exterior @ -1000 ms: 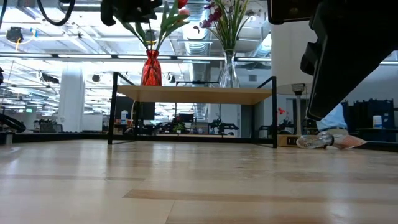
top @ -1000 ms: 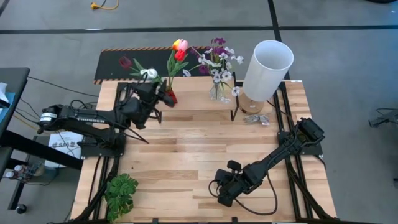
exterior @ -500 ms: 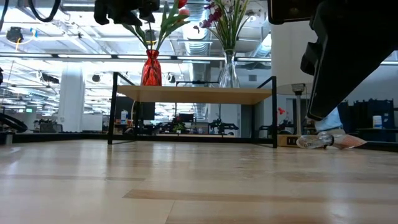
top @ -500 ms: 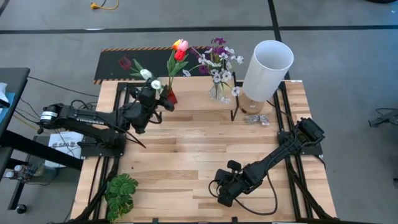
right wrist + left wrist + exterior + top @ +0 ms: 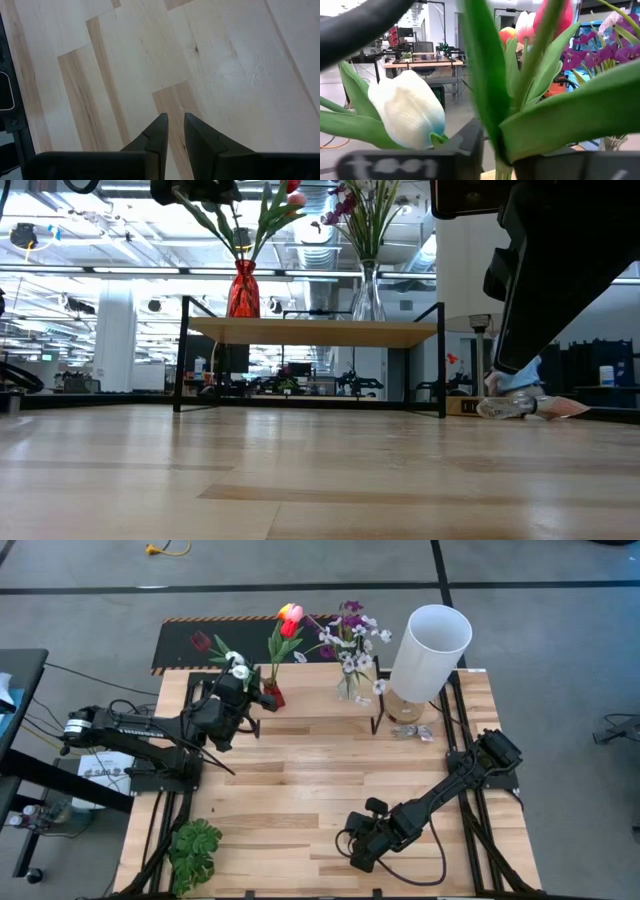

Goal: Pick and place flowers into a vace then onto a shelf
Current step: Put the white flower into the red vase on the shelf

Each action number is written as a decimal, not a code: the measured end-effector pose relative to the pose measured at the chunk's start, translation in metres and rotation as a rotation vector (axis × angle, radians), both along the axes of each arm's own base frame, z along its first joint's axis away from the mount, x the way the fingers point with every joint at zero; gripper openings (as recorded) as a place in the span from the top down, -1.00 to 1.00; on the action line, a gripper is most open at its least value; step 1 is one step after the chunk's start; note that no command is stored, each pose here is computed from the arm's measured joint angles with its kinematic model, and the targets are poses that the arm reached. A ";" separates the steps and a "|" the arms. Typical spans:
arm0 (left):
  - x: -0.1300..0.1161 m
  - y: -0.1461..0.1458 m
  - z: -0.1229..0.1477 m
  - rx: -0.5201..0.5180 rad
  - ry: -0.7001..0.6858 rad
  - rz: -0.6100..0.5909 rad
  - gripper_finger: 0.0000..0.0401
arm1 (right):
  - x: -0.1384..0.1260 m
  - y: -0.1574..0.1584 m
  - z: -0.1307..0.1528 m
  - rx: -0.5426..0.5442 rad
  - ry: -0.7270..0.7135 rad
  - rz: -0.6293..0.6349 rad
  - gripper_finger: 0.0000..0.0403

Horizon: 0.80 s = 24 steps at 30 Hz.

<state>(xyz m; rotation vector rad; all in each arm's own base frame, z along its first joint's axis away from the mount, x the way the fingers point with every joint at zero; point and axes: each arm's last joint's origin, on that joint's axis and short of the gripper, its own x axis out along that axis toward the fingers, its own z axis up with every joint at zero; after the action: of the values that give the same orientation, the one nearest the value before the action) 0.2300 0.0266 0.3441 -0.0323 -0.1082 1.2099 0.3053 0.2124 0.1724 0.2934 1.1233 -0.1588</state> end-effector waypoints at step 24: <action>0.004 0.018 -0.007 -0.097 -0.002 -0.065 1.00 | 0.000 0.001 0.000 -0.001 -0.001 0.002 0.73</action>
<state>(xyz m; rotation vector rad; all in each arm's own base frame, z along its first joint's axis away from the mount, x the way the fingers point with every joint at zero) 0.2342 0.0447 0.3371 -0.1211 -0.0494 1.1498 0.3049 0.2129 0.1723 0.2914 1.1228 -0.1577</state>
